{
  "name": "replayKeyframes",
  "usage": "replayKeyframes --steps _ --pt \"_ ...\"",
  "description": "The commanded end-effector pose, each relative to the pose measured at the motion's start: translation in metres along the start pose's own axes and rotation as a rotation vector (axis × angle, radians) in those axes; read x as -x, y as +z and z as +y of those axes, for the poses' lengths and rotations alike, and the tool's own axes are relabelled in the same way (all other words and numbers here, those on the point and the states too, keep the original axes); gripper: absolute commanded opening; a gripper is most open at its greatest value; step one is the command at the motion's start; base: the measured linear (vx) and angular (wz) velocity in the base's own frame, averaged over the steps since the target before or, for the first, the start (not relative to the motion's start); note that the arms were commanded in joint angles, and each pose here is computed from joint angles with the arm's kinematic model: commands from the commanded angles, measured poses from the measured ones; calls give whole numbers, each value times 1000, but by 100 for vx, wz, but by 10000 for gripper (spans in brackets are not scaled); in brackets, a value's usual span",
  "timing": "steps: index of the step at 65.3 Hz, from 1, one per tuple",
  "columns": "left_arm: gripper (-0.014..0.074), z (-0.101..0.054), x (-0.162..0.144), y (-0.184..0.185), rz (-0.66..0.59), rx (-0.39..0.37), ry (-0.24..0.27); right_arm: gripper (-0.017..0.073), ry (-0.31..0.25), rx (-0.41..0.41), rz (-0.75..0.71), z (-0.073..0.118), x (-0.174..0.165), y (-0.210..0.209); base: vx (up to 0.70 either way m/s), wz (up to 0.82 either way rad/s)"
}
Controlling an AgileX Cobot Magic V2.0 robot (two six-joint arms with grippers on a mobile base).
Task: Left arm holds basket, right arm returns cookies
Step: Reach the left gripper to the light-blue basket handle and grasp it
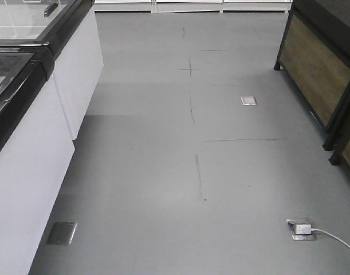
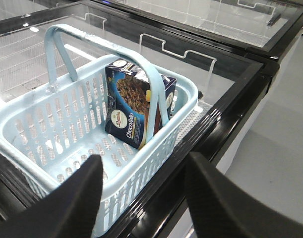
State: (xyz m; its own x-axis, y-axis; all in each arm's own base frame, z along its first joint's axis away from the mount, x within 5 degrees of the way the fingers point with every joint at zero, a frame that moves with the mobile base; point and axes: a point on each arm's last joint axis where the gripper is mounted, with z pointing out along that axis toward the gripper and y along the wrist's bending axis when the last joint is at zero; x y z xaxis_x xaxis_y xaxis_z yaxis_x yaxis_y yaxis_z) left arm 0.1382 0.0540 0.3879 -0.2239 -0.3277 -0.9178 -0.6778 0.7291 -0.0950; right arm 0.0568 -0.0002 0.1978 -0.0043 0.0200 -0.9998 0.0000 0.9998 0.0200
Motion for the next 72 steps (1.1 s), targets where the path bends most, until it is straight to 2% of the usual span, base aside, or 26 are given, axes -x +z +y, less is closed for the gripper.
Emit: replayKeyframes --steps 1,6,10,14,21,26,30,37,42,46,54,61,72 --pt "370 -8 17 7 17 6 2 -8 -9 3 -83 0 6 -1 0 0" --pt "370 -16 24 20 103 -2 28 -8 -9 3 -83 0 6 -1 0 0" --pt "370 -22 29 30 179 -26 74 -8 -9 3 -83 0 6 -1 0 0" --pt "370 -24 34 39 267 -55 83 -8 -9 3 -83 0 6 -1 0 0" --pt "370 -20 47 52 371 -96 57 -8 -9 3 -83 0 6 -1 0 0" --pt "370 -12 57 57 410 -136 -24 -8 -9 3 -83 0 6 -1 0 0" --pt "370 -3 67 55 388 -162 -94 -8 -9 3 -83 0 6 -1 0 0" --pt "370 18 81 54 330 -196 -302 -8 -9 3 -83 0 6 -1 0 0" --pt "370 29 86 54 311 -240 -407 -8 -9 3 -83 0 6 -1 0 0" --pt "370 33 91 53 274 -318 -445 -8 -9 3 -83 0 6 -1 0 0" --pt "370 41 101 58 208 -398 -538 -8 -9 3 -83 0 6 -1 0 0" --pt "370 55 100 70 216 -379 -585 -8 -9 3 -83 0 6 -1 0 0" --pt "398 72 97 93 229 -337 -626 -8 -9 3 -83 0 6 -1 0 0"
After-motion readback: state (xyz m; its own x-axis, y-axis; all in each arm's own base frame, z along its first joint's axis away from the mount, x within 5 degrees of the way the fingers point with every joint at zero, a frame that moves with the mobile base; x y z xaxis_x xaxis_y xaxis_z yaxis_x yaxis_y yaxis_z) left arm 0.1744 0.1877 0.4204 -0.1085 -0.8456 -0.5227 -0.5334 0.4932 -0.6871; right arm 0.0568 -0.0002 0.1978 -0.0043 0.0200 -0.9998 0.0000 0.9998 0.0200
